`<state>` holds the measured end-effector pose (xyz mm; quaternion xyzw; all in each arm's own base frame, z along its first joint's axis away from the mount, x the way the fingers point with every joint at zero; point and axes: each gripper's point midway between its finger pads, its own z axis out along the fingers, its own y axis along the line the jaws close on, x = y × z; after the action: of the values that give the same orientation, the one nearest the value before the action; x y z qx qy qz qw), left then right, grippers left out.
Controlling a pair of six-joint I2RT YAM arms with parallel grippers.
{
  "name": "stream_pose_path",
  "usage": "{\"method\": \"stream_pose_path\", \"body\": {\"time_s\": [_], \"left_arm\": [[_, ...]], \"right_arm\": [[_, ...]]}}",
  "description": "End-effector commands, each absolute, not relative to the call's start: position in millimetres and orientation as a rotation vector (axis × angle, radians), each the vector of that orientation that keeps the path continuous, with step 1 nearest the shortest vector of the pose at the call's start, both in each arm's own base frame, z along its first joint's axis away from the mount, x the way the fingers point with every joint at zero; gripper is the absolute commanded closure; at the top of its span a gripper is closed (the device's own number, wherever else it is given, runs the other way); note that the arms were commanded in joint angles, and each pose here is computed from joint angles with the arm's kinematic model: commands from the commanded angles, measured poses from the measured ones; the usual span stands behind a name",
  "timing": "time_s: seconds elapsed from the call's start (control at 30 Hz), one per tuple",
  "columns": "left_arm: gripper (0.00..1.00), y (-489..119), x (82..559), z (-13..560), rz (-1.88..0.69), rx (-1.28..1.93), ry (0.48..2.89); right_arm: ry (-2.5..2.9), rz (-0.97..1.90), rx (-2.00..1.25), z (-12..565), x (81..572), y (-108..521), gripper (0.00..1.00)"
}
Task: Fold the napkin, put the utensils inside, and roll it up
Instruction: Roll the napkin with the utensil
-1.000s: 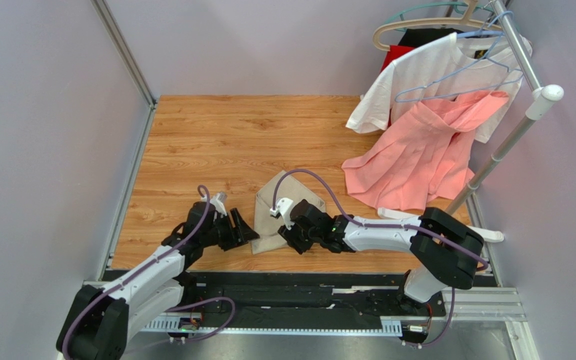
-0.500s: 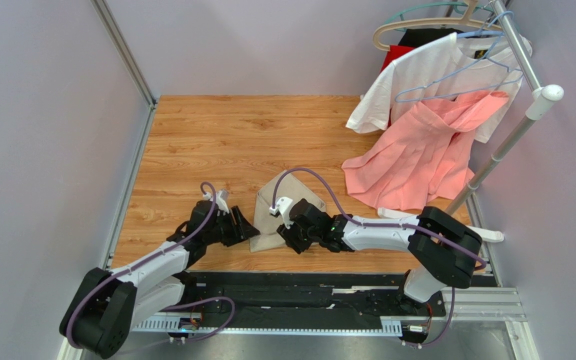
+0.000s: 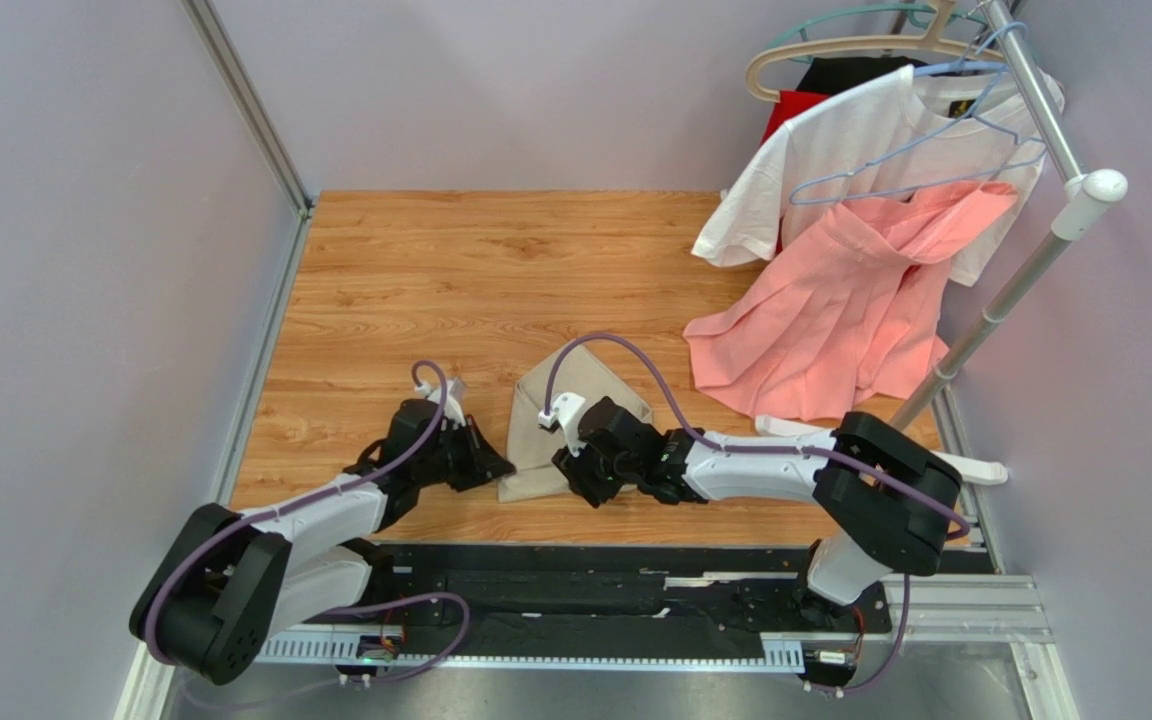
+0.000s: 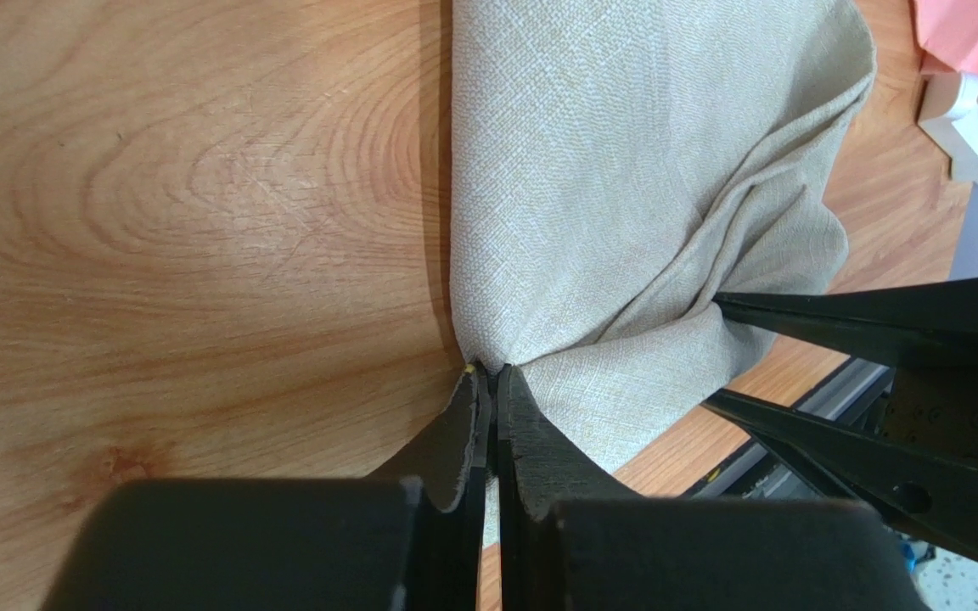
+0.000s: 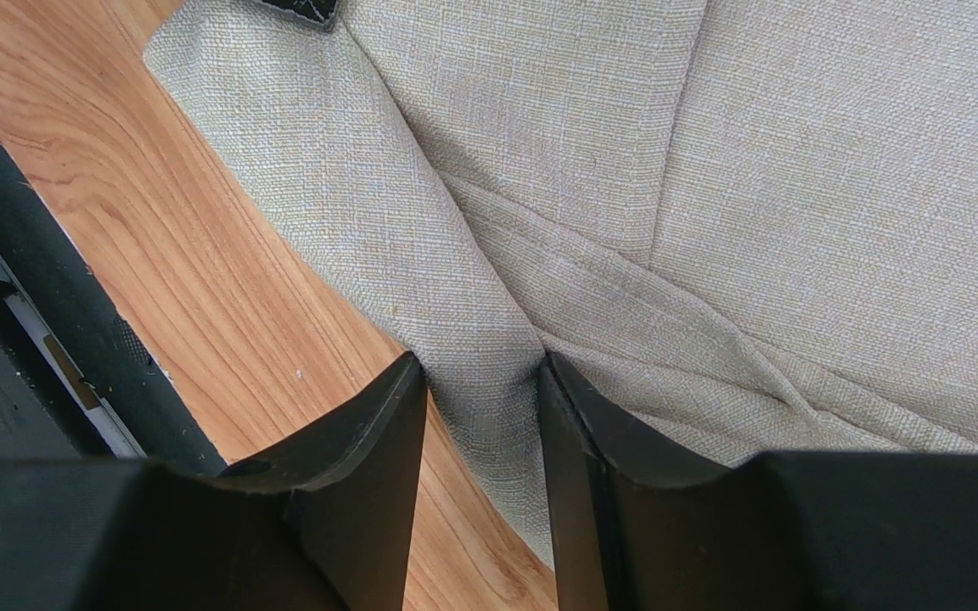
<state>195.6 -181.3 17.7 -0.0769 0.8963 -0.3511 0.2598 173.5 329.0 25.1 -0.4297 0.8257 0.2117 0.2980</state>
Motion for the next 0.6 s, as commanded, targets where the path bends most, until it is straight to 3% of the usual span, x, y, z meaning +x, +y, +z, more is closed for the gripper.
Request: {"method": "stream_pose_path", "body": {"time_s": [0.0,0.33,0.57], "left_arm": [[1.00,-180,200,19,-0.901,-0.146,2.445],[1.00,-179,225,19,-0.724,0.039,2.674],[1.00,-187,238,18,-0.747,0.099,2.749]], "right_arm": [[2.324,0.556,-1.188,0,152,312,0.57],[2.139,0.403,-1.158,62,178,304,0.47],[2.006,0.387,-1.250,65,171,325,0.45]]}}
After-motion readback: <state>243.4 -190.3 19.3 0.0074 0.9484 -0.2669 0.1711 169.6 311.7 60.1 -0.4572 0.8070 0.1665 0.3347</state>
